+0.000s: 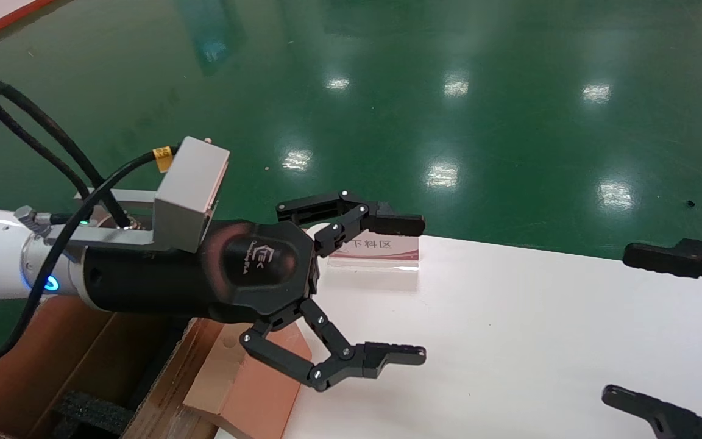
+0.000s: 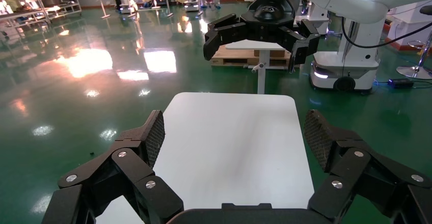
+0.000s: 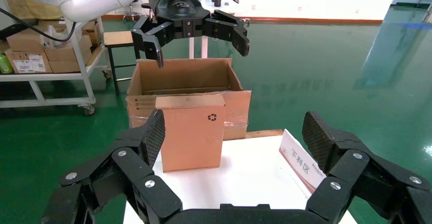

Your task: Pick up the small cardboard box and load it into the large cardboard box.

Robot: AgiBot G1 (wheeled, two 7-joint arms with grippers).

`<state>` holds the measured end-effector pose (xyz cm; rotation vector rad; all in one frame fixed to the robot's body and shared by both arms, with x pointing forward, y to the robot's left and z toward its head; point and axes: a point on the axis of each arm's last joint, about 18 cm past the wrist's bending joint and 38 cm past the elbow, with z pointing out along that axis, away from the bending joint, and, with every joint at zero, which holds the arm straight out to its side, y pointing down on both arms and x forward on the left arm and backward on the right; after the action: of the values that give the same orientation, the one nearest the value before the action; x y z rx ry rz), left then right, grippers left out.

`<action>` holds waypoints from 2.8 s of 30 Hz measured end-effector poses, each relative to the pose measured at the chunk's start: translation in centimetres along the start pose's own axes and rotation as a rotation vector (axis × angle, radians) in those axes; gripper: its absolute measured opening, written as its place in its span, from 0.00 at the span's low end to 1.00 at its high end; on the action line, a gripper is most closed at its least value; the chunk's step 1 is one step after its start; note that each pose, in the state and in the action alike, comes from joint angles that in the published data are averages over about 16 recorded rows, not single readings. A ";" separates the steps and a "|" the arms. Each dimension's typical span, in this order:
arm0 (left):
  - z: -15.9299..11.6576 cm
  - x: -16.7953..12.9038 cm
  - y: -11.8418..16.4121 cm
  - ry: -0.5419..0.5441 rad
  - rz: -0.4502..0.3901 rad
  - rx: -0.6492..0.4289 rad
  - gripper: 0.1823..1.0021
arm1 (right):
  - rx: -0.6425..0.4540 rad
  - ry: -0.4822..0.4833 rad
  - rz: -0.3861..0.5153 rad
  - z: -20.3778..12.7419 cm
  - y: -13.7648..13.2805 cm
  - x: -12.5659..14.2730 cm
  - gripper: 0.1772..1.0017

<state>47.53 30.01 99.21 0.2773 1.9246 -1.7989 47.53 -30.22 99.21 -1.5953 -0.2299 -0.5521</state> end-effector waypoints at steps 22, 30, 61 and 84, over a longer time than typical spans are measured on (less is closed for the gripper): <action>-0.5 -0.4 0.8 -0.032 -0.039 -0.103 1.00 | 0.000 0.000 0.000 0.0 0.0 0.0 1.00; -1.1 -1.3 2.1 -0.055 -0.078 -0.352 1.00 | 0.000 0.000 0.000 0.0 0.0 0.0 1.00; -1.9 -5.7 1.2 -0.301 -0.399 -1.060 1.00 | 0.000 0.000 0.000 0.0 0.0 0.0 1.00; -3.2 -4.5 0.5 -0.394 -0.588 -1.318 1.00 | 0.000 0.000 0.000 0.0 0.0 0.0 1.00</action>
<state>50.99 33.95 100.93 -1.0623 2.5150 -0.4048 47.55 -30.22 99.21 -1.5952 -0.2300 -0.5521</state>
